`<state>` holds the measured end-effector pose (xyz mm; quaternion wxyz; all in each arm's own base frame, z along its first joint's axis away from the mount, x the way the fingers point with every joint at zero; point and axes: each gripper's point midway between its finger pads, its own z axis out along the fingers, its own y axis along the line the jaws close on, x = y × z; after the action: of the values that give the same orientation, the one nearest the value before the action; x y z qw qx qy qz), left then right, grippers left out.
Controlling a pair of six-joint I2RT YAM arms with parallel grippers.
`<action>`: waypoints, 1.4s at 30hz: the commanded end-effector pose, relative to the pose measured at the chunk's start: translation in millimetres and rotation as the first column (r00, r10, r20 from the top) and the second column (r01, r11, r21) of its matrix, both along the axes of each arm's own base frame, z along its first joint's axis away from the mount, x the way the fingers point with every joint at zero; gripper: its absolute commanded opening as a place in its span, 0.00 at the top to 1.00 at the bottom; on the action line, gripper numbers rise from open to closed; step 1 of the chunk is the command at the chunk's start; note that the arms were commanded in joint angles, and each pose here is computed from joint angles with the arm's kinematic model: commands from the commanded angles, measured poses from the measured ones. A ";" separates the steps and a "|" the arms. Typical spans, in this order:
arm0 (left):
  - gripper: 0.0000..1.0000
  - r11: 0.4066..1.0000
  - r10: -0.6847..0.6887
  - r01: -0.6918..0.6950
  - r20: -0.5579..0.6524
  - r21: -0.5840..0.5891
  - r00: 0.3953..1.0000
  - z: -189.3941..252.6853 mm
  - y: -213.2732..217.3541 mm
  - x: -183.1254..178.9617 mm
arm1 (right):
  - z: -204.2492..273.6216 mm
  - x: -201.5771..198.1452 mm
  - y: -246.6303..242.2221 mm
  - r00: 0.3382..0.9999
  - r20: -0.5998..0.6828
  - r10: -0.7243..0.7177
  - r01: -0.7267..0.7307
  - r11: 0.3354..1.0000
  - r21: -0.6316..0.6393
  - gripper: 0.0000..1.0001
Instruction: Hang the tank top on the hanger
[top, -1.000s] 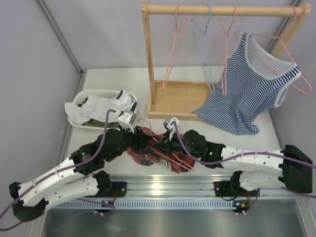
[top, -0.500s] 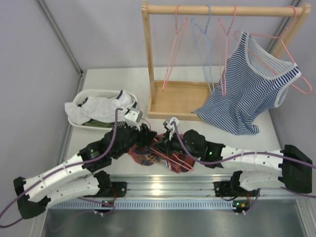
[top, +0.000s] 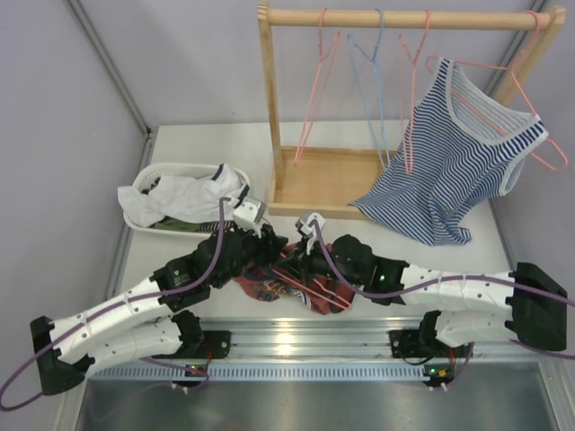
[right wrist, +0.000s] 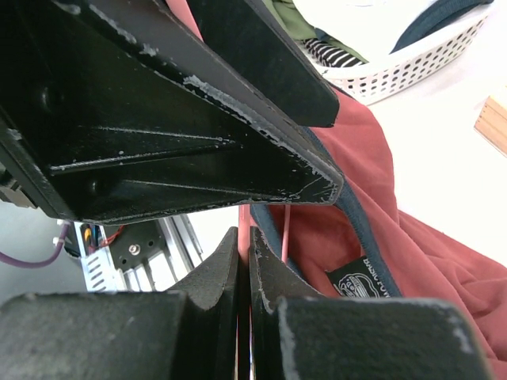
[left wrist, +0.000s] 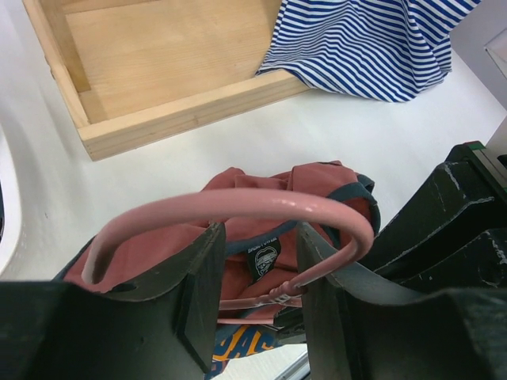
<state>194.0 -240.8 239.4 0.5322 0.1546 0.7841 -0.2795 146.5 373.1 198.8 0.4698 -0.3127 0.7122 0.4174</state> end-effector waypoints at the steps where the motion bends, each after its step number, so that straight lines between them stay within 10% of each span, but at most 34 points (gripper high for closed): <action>1: 0.55 0.999 0.013 -0.010 0.054 -0.051 0.998 15.3 -4.5 6.0 | 36.9 5.1 12.4 0.999 0.050 0.014 -0.018 0.996 0.090 1.00; 13: 1.00 1.000 0.001 0.000 0.056 -0.015 0.998 6.0 -6.1 7.1 | 31.2 8.3 13.8 0.999 0.036 0.003 -0.005 0.998 0.063 1.00; 17: 1.00 1.000 0.005 -0.004 0.066 -0.012 0.998 4.6 -3.2 6.7 | 30.1 10.4 11.2 0.999 0.030 -0.014 0.012 0.999 0.044 0.98; 28: 1.00 0.997 0.040 -0.044 0.076 0.056 0.996 1.8 5.4 12.6 | 32.1 14.8 -14.3 0.993 -0.016 -0.114 0.114 0.993 0.034 0.48; 42: 1.00 0.996 0.045 -0.051 0.076 0.077 0.996 0.8 8.7 11.7 | -5.4 26.3 -128.0 0.811 -0.179 -0.558 0.527 0.828 -0.191 0.62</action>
<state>201.8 -230.9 219.5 0.5414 0.1747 0.7913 -0.2241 166.7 276.7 197.3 0.4643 -0.1448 0.8239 0.2910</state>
